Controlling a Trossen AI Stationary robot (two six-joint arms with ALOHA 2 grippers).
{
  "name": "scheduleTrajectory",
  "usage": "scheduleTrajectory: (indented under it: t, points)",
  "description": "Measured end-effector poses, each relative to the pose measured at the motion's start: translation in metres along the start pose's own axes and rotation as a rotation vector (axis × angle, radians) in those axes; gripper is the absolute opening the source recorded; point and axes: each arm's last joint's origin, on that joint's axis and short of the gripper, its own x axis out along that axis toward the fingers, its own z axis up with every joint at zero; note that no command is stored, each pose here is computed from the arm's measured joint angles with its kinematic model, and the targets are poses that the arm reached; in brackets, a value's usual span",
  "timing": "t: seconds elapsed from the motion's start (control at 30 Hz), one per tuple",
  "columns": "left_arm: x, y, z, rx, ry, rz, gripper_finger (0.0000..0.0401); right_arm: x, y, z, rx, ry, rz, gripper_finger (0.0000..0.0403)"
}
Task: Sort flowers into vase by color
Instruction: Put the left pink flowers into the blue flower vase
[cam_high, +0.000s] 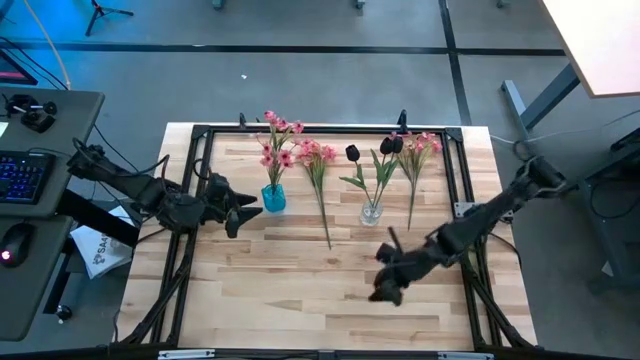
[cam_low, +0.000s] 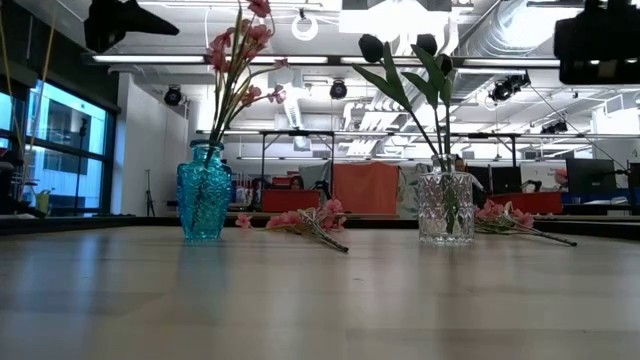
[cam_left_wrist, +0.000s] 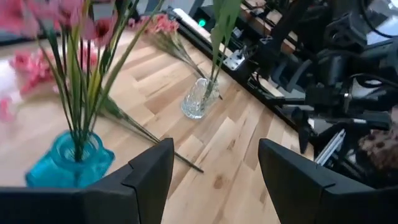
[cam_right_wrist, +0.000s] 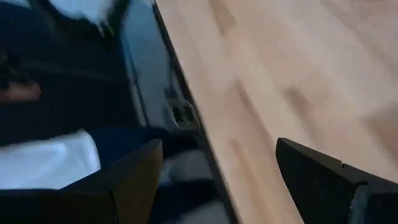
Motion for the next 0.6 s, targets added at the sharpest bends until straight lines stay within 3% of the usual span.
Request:
scheduleTrajectory:
  t: [0.1,0.2,0.37,0.6]
  points:
    - [-0.007,0.003,0.006,0.074,-0.017,-0.026,0.0223,0.029,0.014,0.003,0.014,-0.057,-0.037,0.0309]
    - [-0.018,0.008,0.012,0.142,-0.028,-0.076,0.0223,0.057,0.026,0.017,-0.005,-0.065,-0.164,0.0309]
    - [-0.032,0.014,0.019,0.196,-0.044,-0.157,0.0223,0.093,0.023,0.052,0.016,-0.138,-0.490,0.0309]
    - [-0.044,0.021,0.026,0.188,-0.077,-0.201,0.0223,0.117,0.012,0.104,0.100,-0.295,-0.691,0.0309]
